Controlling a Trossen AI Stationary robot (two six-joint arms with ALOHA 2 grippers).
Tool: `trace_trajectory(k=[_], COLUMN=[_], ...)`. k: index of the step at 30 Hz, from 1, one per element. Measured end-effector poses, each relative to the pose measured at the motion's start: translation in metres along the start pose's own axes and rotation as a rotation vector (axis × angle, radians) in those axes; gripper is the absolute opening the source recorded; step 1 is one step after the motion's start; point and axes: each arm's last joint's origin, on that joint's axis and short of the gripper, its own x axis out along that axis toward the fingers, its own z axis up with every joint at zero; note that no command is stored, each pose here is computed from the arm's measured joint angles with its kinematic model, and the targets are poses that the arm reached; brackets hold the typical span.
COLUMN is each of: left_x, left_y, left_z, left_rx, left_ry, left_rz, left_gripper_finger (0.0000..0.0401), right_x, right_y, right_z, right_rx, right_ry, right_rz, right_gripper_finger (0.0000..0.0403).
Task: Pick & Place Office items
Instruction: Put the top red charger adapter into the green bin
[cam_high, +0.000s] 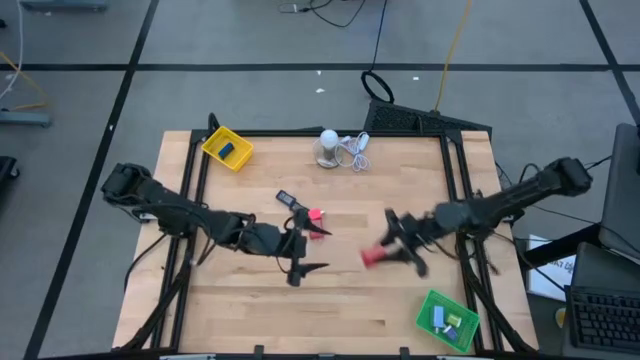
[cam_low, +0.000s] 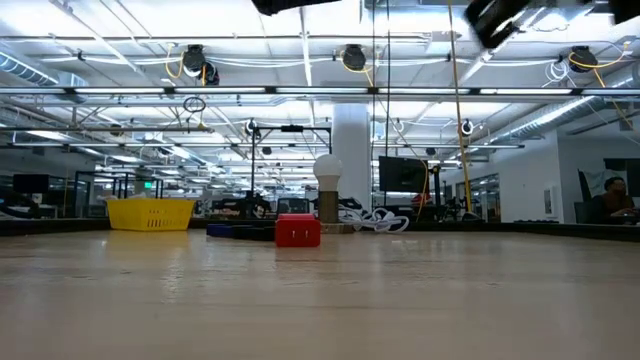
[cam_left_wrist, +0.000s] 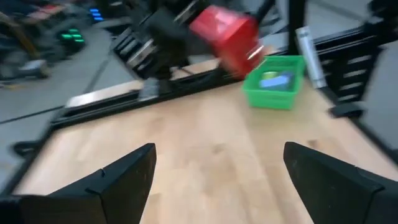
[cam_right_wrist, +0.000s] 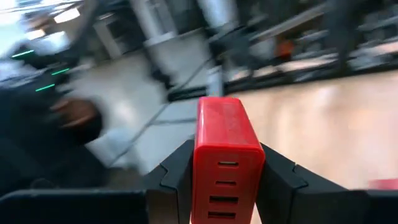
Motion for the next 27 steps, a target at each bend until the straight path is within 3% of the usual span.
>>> trace_trajectory(k=[6,10,13,21,24,27], left_x=[0.006,0.008,0.010,0.012,0.013,0.013], left_y=[0.017,0.029,0.039,0.059,0.062,0.064], left_z=[0.002,0.001,-0.002,-0.009,-0.010,-0.010], left_rx=[-0.046,-0.071,-0.095,-0.138,-0.141,-0.142], left_ry=[-0.063,-0.069,-0.050,-0.007,-0.005,-0.005], left_rz=[-0.091,-0.061,-0.027,0.031,0.041,0.046], left_gripper_finger=[0.0350,0.0349,0.0349,0.0349,0.0349,0.0349], right_x=[-0.021,-0.033,-0.040,-0.047,-0.050,-0.050], right_y=[0.068,0.096,0.106,0.109,0.109,0.105], right_z=[-0.020,-0.037,-0.057,-0.101,-0.110,-0.110], right_rx=[0.080,0.218,0.397,0.954,1.053,1.075], right_ry=[0.136,0.235,0.395,0.799,0.936,0.956], right_rz=[0.294,0.316,0.231,-0.133,-0.211,-0.244], right_gripper_finger=[0.0113,0.0113,0.0113,0.0113,0.0113,0.0113])
